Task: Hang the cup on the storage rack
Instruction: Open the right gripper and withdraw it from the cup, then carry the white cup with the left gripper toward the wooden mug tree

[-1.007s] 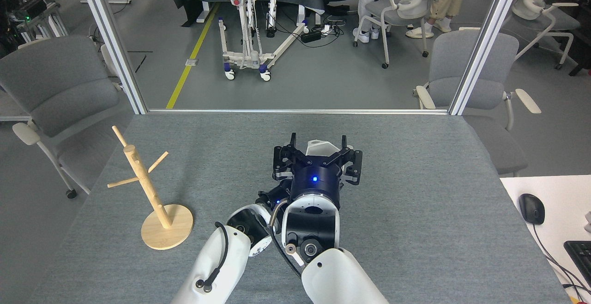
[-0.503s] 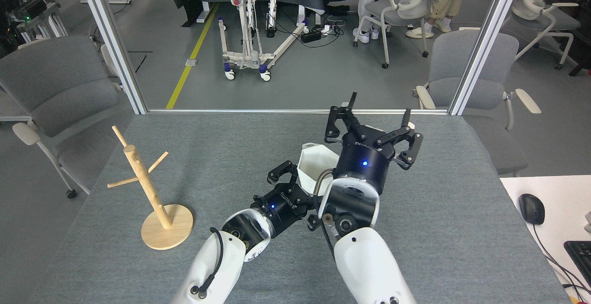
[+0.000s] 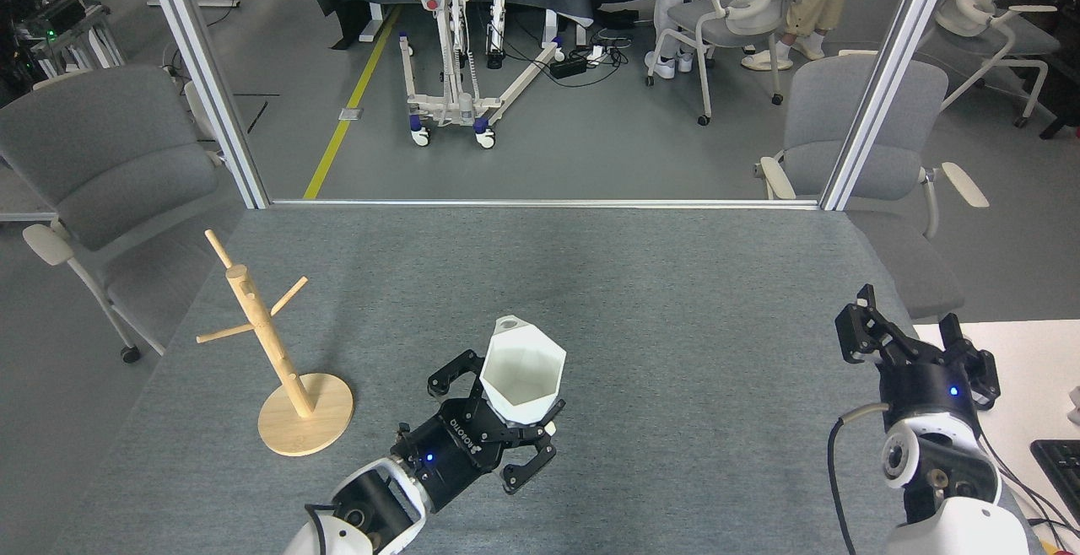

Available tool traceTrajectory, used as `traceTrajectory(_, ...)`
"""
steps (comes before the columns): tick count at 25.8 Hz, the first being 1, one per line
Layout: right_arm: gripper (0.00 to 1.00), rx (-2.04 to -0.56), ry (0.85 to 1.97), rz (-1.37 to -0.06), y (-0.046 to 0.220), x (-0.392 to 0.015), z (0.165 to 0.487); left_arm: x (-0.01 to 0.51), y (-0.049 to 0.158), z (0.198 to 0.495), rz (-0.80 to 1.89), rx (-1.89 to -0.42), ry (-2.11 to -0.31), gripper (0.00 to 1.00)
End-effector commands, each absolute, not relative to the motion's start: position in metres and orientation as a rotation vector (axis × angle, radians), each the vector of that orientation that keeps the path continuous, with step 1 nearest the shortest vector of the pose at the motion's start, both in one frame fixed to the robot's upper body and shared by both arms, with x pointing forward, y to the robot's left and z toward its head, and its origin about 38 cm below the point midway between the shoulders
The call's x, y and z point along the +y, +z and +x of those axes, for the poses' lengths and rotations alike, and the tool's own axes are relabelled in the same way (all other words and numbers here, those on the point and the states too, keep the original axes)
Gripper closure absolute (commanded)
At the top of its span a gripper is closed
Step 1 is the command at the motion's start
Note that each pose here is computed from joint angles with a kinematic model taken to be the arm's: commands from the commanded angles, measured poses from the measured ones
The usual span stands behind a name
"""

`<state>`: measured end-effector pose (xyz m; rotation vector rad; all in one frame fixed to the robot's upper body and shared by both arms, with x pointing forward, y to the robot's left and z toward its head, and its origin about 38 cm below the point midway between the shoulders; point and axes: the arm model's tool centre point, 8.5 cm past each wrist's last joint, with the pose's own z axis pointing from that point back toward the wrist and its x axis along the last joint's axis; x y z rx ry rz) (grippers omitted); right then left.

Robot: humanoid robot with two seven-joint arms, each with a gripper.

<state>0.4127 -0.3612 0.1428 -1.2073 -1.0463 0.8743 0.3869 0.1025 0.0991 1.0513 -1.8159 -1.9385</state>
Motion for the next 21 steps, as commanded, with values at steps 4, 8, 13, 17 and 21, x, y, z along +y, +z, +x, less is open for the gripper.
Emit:
traceTrajectory(4,0.0,-0.969,0.877,-1.147,0.098,-0.38,0.374,0.132,0.092,0.333,1.071,-1.876,-1.959,1.0)
traceTrajectory(8,0.0,-0.923,0.913,-1.201,0.073,-0.376,0.352,0.151,0.092,0.309,1.085,-1.903,-1.964,1.0)
traceTrajectory(13,0.0,-1.008,0.946,-1.288,0.067,-0.342,0.351,0.197,0.088,0.304,1.169,-1.829,-1.907,1.0)
traceTrajectory(17,0.0,-0.963,0.98,-1.247,0.044,-0.339,0.33,0.249,0.092,0.308,1.293,-1.678,-1.869,1.0)
traceTrajectory(21,0.0,-0.903,1.017,-1.168,0.01,-0.33,0.316,0.298,0.098,0.305,1.401,-1.542,-1.802,1.0)
